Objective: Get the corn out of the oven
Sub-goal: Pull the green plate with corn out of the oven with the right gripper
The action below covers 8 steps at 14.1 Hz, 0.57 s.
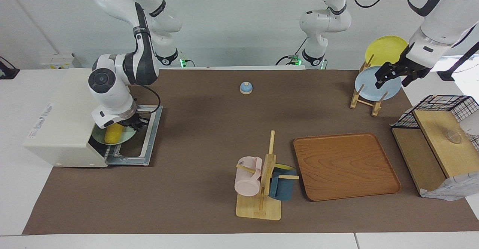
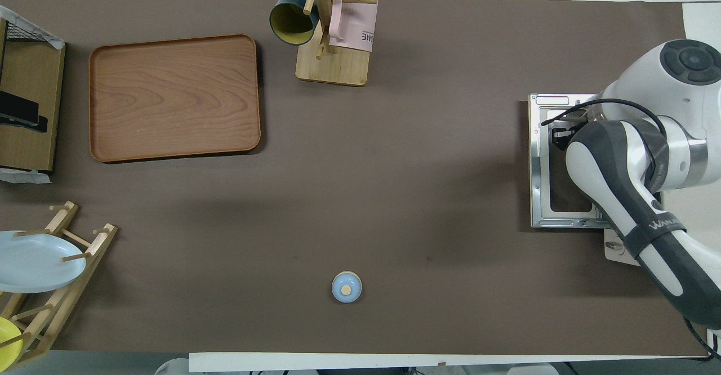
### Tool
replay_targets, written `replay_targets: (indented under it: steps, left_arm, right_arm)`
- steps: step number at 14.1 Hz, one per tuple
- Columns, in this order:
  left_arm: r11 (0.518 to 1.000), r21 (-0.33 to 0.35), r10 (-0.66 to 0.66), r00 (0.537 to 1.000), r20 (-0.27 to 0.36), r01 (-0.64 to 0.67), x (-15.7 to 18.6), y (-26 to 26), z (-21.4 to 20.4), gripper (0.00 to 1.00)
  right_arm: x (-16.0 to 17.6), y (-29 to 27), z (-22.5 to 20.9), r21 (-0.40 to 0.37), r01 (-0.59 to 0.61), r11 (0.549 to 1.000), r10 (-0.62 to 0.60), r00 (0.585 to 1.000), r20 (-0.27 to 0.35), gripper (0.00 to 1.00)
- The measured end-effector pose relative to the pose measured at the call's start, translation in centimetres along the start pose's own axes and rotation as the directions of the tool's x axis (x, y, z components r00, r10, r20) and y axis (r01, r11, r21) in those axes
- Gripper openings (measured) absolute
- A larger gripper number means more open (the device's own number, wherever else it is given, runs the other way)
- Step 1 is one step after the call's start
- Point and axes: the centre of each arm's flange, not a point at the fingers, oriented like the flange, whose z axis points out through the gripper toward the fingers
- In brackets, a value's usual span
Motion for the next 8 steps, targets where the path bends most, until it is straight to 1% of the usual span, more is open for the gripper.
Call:
replay_targets:
  steps: [2, 4, 6, 8]
  left_arm:
    - [1.000, 0.000, 0.000, 1.000, 0.000, 0.000, 0.0, 0.0, 0.0, 1.00]
    - [1.000, 0.000, 0.000, 1.000, 0.000, 0.000, 0.0, 0.0, 0.0, 1.00]
    - [1.000, 0.000, 0.000, 1.000, 0.000, 0.000, 0.0, 0.0, 0.0, 1.00]
    - [1.000, 0.000, 0.000, 1.000, 0.000, 0.000, 0.0, 0.0, 0.0, 1.00]
  right_arm:
    - [-0.1, -2.5, -2.2, -0.011, 0.034, 0.999, -0.034, 0.999, -0.004, 0.03]
    - [-0.4, -8.2, -5.1, -0.012, 0.029, 1.000, -0.030, 0.999, -0.039, 0.03]
    - [-1.5, -17.6, -7.9, 0.003, -0.007, 1.000, 0.007, 0.998, -0.067, 0.03]
    - [-3.2, -28.2, -9.4, 0.019, -0.051, 0.999, 0.052, 0.995, -0.081, 0.03]
